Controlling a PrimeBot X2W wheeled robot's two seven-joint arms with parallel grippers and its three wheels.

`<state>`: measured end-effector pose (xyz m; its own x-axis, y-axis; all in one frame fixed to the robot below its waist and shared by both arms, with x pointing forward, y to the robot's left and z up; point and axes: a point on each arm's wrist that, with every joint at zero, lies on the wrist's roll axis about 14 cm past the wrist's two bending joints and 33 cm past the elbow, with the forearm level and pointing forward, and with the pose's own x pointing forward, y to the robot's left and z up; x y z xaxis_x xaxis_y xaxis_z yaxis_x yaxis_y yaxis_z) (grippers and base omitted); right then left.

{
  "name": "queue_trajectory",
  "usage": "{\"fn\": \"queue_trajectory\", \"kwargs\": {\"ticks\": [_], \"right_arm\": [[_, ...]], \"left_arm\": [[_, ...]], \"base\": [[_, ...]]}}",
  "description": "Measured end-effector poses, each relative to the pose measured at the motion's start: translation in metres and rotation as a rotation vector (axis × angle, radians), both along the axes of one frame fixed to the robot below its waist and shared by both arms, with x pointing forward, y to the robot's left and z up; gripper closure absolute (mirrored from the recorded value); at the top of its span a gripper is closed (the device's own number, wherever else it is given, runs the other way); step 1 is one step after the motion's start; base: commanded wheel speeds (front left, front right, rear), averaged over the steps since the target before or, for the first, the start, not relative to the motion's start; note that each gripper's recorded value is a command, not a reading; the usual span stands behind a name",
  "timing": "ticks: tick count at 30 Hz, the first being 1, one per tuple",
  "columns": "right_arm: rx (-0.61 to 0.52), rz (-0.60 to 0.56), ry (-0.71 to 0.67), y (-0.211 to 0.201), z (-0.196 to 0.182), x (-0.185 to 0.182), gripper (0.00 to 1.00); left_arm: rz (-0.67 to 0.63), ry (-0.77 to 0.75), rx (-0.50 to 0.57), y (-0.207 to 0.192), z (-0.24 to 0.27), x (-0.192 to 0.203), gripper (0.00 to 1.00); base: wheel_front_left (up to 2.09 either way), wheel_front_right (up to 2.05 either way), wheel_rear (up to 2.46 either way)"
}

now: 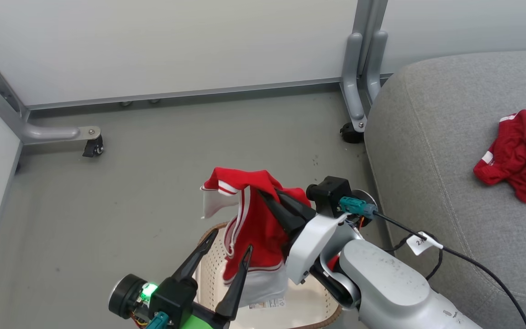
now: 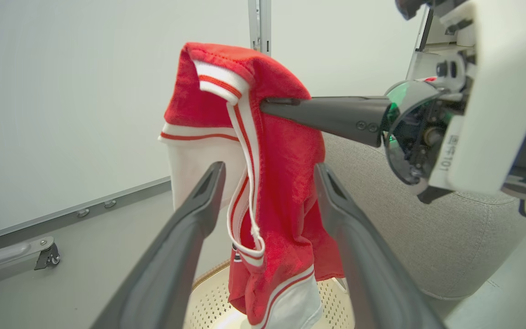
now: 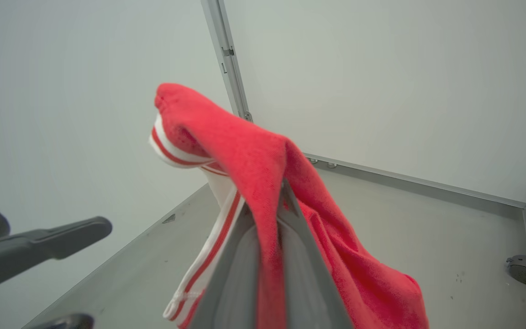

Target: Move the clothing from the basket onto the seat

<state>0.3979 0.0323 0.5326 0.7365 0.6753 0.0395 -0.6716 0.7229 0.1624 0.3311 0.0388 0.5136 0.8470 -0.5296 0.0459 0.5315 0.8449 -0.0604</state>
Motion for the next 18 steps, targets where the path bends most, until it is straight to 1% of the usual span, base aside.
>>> {"fn": "queue_trajectory", "kwargs": {"ticks": [12, 18], "right_arm": [[-0.007, -0.035, 0.008, -0.011, -0.006, 0.008, 1.00], [-0.005, -0.104, 0.020, -0.035, -0.010, 0.018, 1.00]], "left_arm": [[-0.043, 0.021, 0.000, -0.010, -0.005, -0.001, 0.00], [-0.113, 0.036, 0.004, -0.028, -0.009, 0.001, 0.00]], "base": [[0.00, 0.00, 0.00], [0.00, 0.00, 0.00]]}}
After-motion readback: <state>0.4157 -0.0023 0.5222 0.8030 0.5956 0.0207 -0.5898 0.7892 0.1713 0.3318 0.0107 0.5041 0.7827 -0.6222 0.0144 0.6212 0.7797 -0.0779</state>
